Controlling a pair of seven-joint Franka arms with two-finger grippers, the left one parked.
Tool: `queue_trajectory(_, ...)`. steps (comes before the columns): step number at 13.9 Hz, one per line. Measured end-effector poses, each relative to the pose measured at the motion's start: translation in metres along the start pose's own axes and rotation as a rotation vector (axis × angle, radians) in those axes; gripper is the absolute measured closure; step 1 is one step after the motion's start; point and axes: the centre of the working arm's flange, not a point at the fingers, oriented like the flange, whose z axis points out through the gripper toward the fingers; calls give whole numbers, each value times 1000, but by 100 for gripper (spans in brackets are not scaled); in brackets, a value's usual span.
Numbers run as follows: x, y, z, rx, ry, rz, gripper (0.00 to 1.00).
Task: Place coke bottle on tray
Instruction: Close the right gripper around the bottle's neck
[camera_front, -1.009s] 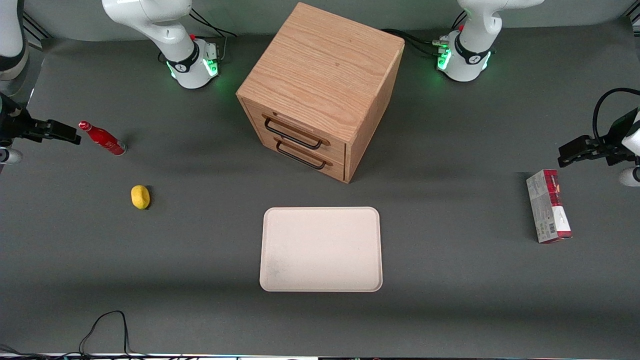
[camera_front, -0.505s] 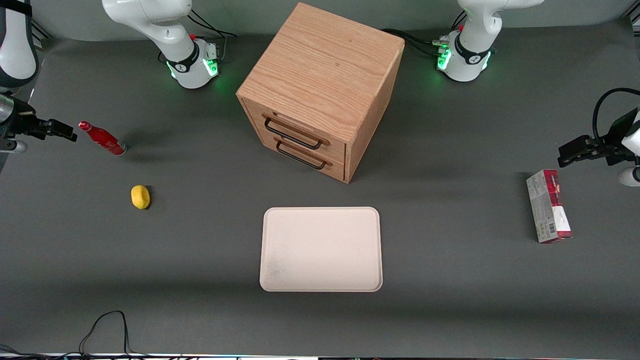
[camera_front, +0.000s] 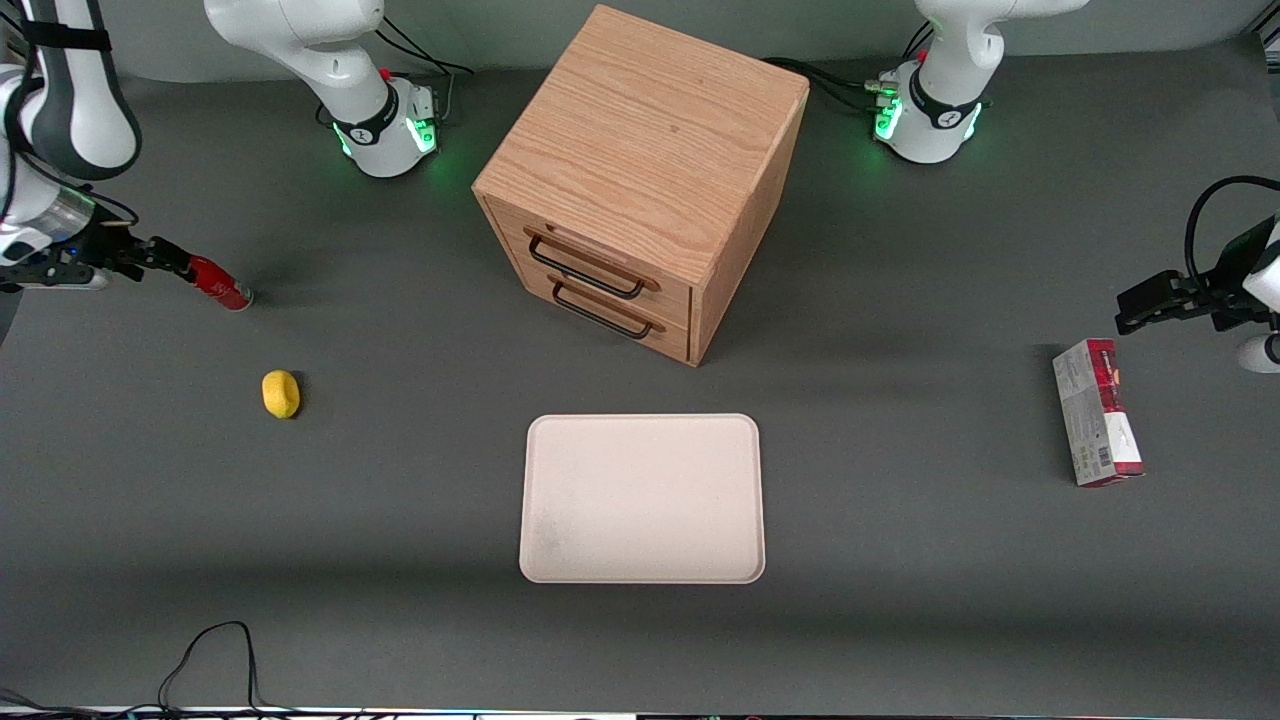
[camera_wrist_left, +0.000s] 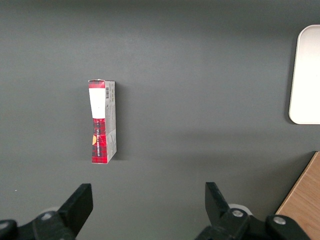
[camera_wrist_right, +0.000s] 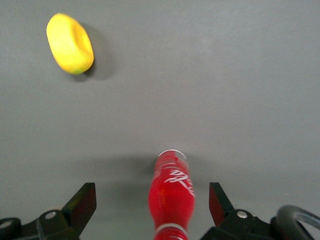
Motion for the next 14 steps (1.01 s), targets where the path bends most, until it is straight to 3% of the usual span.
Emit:
queue_trajectory(5, -20, 16, 15, -49, -37, -29, 0)
queue_trajectory(10, -28, 21, 20, -42, -45, -14, 2)
queue_trajectory(11, -29, 21, 21, -40, -48, -12, 5)
queue_trajectory(14, -31, 23, 22, -36, -52, -6, 38)
